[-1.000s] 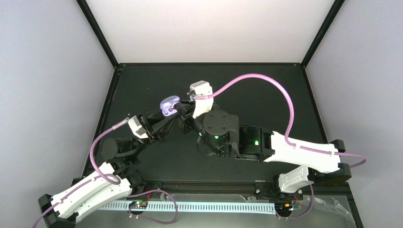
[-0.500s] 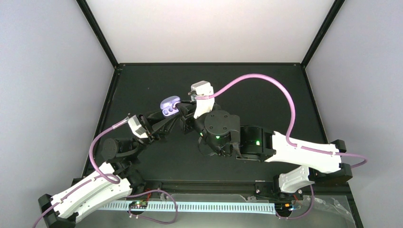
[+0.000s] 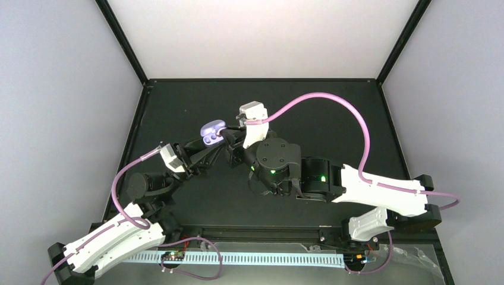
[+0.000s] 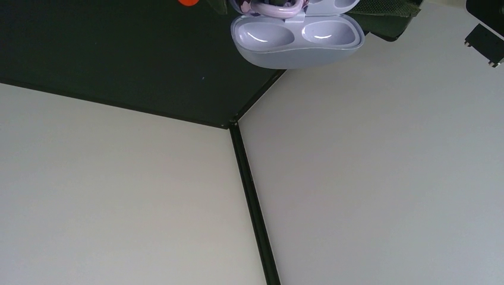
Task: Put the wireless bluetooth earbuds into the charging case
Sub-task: Place the earbud in the charging case.
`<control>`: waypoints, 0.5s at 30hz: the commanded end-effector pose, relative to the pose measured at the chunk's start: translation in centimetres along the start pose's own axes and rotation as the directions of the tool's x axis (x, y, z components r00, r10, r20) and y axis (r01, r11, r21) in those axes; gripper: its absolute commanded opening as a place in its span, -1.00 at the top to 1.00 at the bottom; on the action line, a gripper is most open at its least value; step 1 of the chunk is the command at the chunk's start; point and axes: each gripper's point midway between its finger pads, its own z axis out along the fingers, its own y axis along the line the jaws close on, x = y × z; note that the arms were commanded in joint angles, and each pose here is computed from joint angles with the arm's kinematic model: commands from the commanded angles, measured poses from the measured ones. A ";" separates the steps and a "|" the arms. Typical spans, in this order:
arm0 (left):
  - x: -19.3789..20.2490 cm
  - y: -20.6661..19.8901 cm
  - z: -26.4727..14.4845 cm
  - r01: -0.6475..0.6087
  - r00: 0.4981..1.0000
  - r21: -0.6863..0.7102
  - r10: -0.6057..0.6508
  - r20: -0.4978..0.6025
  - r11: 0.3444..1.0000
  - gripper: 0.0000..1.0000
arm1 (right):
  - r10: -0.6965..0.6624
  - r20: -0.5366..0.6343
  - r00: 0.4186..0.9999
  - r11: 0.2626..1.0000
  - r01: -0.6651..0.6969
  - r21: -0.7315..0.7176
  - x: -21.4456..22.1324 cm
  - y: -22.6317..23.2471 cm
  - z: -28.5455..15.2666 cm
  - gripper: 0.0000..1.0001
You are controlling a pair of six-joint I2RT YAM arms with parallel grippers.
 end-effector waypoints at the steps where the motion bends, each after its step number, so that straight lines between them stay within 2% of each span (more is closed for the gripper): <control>1: -3.4 -0.5 0.1 -0.001 0.995 0.020 -0.001 0.098 1.000 0.97 | -0.010 -0.019 1.000 1.000 0.011 0.023 0.5 -1.0 -0.3 0.69; 15: -3.5 -0.5 -0.1 0.004 0.995 0.018 -0.006 0.103 1.000 0.97 | -0.010 -0.024 1.000 1.000 0.010 0.023 0.7 -1.2 -0.3 0.67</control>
